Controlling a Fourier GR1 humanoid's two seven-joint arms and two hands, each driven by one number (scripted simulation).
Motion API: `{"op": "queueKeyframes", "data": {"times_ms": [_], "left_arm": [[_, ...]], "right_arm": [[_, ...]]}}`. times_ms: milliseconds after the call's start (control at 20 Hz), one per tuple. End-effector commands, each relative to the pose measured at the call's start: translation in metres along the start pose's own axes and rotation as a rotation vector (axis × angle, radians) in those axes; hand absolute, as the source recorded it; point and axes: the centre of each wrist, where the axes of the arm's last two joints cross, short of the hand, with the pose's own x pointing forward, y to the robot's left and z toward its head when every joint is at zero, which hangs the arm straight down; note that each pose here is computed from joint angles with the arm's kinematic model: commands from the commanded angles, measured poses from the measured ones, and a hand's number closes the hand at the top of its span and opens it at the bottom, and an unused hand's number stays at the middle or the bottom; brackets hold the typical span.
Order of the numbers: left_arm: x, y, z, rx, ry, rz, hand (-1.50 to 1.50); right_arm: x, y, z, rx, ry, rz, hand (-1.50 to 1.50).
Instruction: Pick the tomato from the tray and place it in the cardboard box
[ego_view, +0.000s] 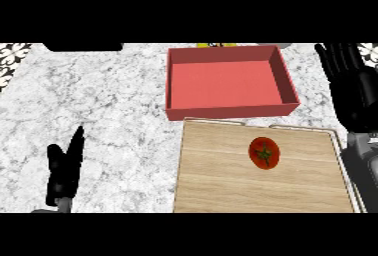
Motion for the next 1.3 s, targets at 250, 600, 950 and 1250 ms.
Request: {"op": "queueKeyframes", "data": {"times_ms": [250, 600, 950, 1250], "left_arm": [[0.032, 0.097, 0.033, 0.163, -0.227, -0.386, 0.00], [0.062, 0.085, 0.014, 0.125, -0.270, -0.324, 0.00], [0.069, 0.070, -0.010, 0.100, -0.282, -0.330, 0.00], [0.051, 0.074, -0.018, 0.084, -0.262, -0.346, 0.00]], "right_arm": [[-0.009, 0.062, 0.024, 0.860, 0.043, 0.078, -1.50], [-0.018, 0.013, 0.018, 1.151, -0.206, 0.306, -1.50], [-0.005, -0.046, -0.029, 1.272, -0.402, 0.415, -1.50], [0.012, -0.018, -0.041, 1.426, -0.462, 0.867, -1.50]]}}
